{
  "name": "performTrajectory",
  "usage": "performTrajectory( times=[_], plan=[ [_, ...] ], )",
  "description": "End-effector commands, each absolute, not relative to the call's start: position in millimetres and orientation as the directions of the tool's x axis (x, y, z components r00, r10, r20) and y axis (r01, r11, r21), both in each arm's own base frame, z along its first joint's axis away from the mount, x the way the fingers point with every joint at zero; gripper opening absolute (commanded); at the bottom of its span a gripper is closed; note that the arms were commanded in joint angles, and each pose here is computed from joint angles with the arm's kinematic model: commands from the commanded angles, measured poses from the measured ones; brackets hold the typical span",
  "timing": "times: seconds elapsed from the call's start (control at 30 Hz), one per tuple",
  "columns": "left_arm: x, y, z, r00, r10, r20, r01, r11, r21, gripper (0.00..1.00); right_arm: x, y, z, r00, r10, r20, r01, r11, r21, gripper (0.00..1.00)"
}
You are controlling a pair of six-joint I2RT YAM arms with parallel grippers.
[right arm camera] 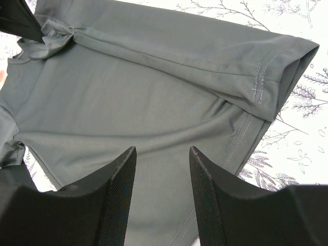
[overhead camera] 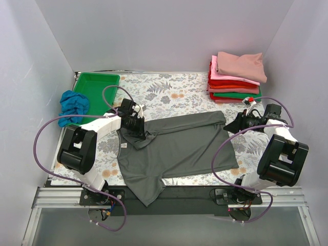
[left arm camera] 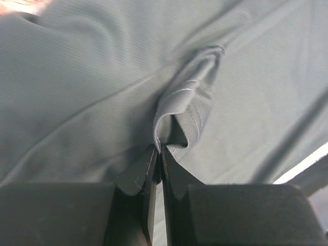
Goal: Fold and stack the t-shirts
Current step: Fold the tshirt
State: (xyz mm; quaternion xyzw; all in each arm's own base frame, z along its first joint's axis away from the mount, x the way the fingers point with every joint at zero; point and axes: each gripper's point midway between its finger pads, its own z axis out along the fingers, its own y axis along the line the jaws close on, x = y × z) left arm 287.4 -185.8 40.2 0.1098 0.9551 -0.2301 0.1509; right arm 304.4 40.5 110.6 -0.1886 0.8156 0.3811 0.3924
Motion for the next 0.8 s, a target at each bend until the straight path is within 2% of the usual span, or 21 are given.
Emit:
performTrajectory(
  times=[0.0, 0.07, 0.1, 0.2, 0.23, 0.33, 0.5, 0.57, 0.67, 0.77],
  plan=[
    [278, -202, 63, -0.908, 0.181, -0.378, 0.351, 0.82, -0.451, 0.06, 306, 40, 118, -0.607, 0.002, -0.795, -0.623, 0.62, 0.477, 0.52],
    [266, -204, 64, -0.913, 0.187, -0.362, 0.352, 0.81, -0.469, 0.08, 307, 40, 117, -0.61, 0.004, -0.792, -0.62, 0.621, 0.481, 0.52],
    [260, -207, 64, -0.915, 0.196, -0.353, 0.356, 0.803, -0.478, 0.14, 307, 39, 117, -0.609, 0.003, -0.793, -0.621, 0.621, 0.479, 0.52],
    [241, -216, 62, -0.922, 0.217, -0.319, 0.361, 0.778, -0.513, 0.22, 307, 39, 116, -0.614, 0.005, -0.789, -0.617, 0.62, 0.484, 0.52],
    [235, -221, 62, -0.923, 0.229, -0.311, 0.369, 0.76, -0.535, 0.29, 307, 38, 116, -0.614, 0.006, -0.789, -0.616, 0.621, 0.484, 0.52],
    [220, -234, 64, -0.922, 0.265, -0.282, 0.384, 0.708, -0.592, 0.37, 306, 38, 115, -0.62, 0.008, -0.784, -0.613, 0.62, 0.491, 0.52],
    [208, -245, 72, -0.917, 0.295, -0.269, 0.399, 0.66, -0.637, 0.41, 306, 37, 115, -0.623, 0.009, -0.782, -0.611, 0.619, 0.494, 0.51],
    [212, -246, 84, -0.909, 0.285, -0.304, 0.416, 0.651, -0.634, 0.42, 305, 38, 113, -0.629, 0.009, -0.777, -0.609, 0.616, 0.5, 0.51],
    [234, -236, 97, -0.894, 0.218, -0.392, 0.415, 0.733, -0.539, 0.42, 306, 38, 112, -0.631, 0.005, -0.775, -0.611, 0.612, 0.502, 0.51],
    [265, -211, 119, -0.844, 0.107, -0.526, 0.352, 0.85, -0.392, 0.42, 312, 34, 112, -0.629, -0.02, -0.777, -0.611, 0.63, 0.479, 0.51]
  ],
)
